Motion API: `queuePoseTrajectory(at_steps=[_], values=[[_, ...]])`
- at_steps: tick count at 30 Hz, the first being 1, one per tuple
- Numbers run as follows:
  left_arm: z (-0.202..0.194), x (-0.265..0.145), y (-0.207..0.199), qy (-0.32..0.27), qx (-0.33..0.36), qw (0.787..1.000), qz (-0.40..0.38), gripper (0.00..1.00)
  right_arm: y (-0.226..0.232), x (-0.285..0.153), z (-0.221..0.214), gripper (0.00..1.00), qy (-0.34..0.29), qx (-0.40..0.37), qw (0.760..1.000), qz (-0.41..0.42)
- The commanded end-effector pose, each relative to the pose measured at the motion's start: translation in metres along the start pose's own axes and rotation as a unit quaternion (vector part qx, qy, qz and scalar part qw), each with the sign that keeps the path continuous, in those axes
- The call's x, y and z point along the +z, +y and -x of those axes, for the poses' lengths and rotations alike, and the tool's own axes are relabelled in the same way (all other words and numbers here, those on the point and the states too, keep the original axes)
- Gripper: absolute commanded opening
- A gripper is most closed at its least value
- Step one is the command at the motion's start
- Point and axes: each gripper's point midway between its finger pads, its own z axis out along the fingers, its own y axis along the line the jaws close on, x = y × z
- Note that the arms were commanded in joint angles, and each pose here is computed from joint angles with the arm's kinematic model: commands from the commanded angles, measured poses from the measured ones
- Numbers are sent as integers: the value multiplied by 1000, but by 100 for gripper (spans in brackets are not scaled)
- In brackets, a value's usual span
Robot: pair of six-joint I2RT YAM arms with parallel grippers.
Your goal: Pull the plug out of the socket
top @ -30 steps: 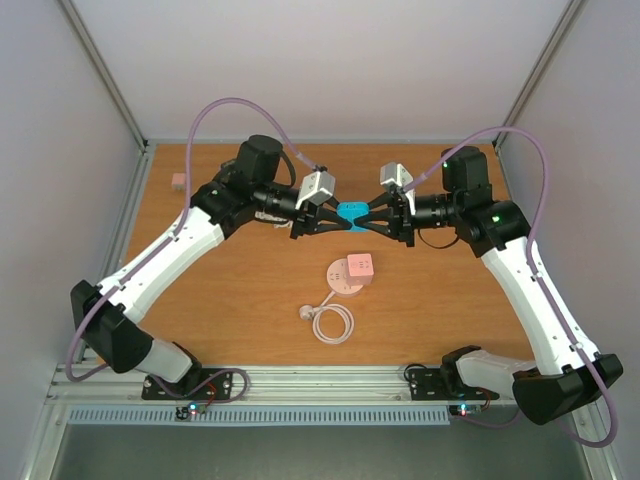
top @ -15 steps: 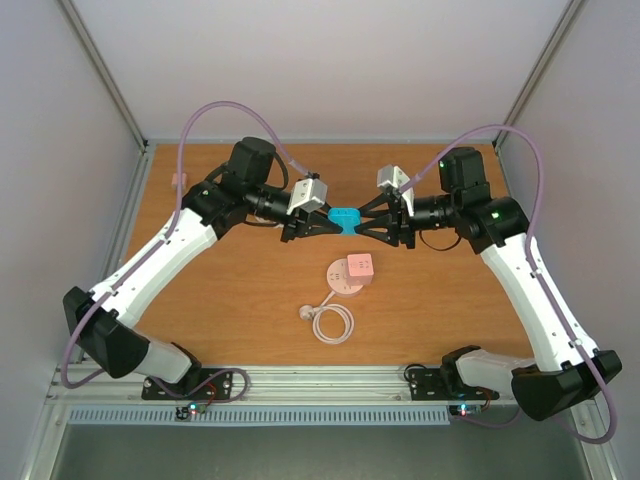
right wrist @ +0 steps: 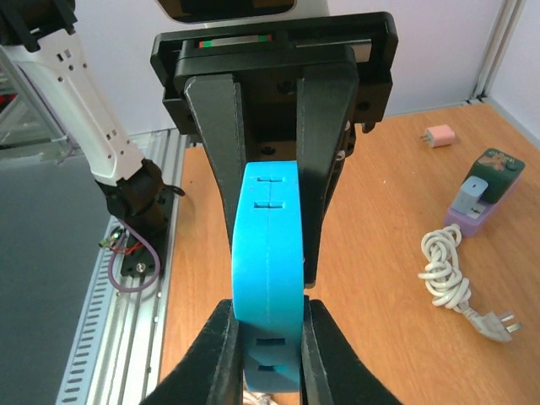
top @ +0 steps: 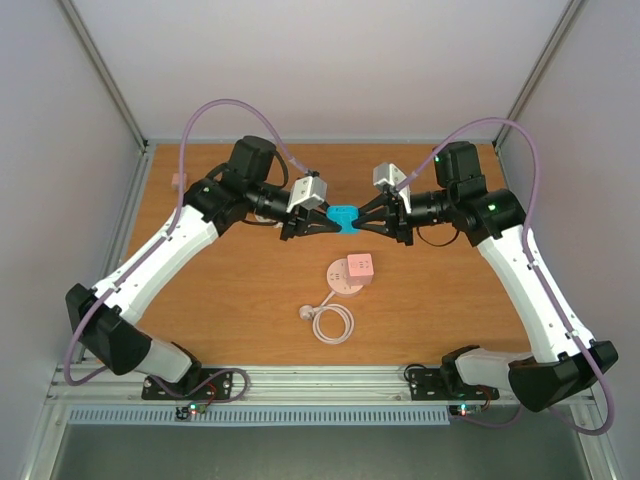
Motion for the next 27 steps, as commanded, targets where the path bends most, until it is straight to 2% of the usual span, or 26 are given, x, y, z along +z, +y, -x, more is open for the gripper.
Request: queuePoseTrajectory(at_steps=[1, 3, 5, 15, 20, 27], values=[[14, 1, -7, -18, 17, 999, -20, 20, -5, -1, 11, 7, -8, -22, 1000, -7], [18, -1, -10, -25, 17, 999, -24, 27, -6, 0, 8, 2, -5, -22, 1000, -9], [22, -2, -13, -33, 18, 999, -28, 30, -8, 1, 5, 1, -1, -20, 1000, -12], [35, -3, -14, -54, 11, 998, -40, 37, -15, 6, 1, 1, -1, -10, 1000, -14], [45, -3, -17, -58, 14, 997, -43, 37, -17, 7, -2, 1, 0, -11, 1000, -16], [44, -7, -9, -37, 18, 999, -12, 41, -17, 8, -4, 1, 4, -20, 1000, -14]])
